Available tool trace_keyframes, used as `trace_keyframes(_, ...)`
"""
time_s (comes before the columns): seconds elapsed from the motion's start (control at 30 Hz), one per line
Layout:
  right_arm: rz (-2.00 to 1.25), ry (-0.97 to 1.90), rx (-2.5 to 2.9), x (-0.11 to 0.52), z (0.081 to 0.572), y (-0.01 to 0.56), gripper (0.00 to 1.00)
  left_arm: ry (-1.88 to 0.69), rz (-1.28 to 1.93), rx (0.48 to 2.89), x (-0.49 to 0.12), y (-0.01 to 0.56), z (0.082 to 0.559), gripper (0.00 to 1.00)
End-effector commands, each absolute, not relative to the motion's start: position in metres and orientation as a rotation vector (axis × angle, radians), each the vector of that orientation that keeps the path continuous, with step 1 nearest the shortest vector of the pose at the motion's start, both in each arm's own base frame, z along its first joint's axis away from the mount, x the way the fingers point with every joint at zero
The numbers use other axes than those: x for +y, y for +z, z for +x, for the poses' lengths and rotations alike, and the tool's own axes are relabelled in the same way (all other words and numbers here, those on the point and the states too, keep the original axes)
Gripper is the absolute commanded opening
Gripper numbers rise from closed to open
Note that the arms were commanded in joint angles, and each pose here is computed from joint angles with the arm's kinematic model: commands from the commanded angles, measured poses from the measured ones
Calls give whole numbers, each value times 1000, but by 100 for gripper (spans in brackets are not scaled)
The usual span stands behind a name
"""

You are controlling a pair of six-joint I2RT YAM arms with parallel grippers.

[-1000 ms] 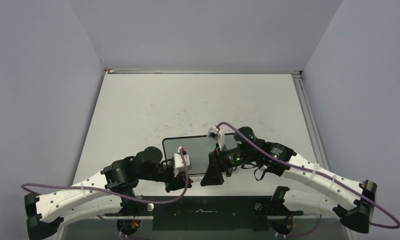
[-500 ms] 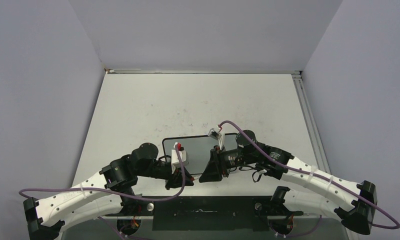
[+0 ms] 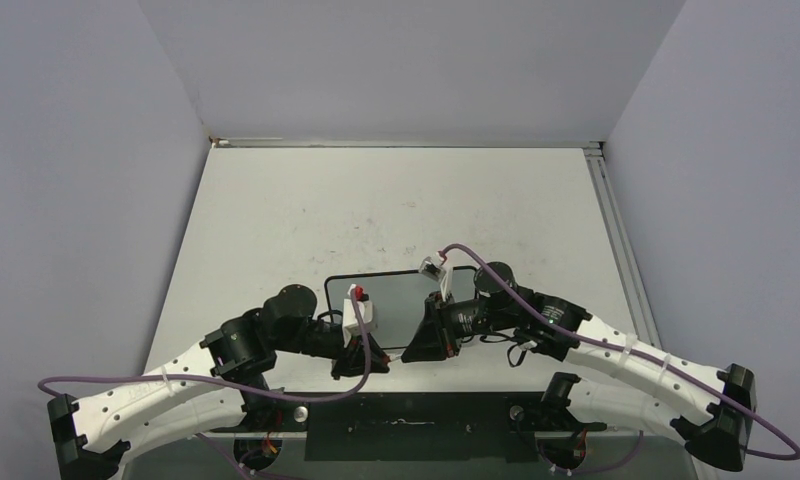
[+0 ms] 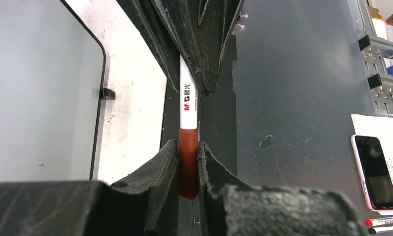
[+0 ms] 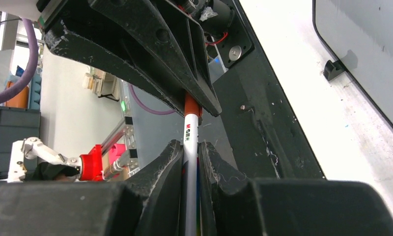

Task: Write a sentence on the whiteboard
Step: Open the whiteboard marker at the center of the board.

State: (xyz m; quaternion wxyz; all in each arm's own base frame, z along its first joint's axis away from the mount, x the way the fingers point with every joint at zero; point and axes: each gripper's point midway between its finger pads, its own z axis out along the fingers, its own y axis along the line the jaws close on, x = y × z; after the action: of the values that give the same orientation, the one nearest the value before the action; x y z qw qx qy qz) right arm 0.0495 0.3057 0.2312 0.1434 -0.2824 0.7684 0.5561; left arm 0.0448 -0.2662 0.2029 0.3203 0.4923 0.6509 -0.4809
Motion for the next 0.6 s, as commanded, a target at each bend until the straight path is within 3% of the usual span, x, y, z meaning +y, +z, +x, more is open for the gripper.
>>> trace_keyframes(0.0, -827, 1580, 1992, 301, 61, 275, 5, -1282, 1283, 1647, -271, 215, 46, 0)
trace_keyframes(0.2, -842, 1518, 1858, 269, 77, 319, 5, -1247, 1260, 1639, -268, 217, 51, 0)
trace_keyframes(0.57, -999, 1225, 1928, 239, 91, 349, 5, -1200, 1187, 1611, -262, 229, 63, 0)
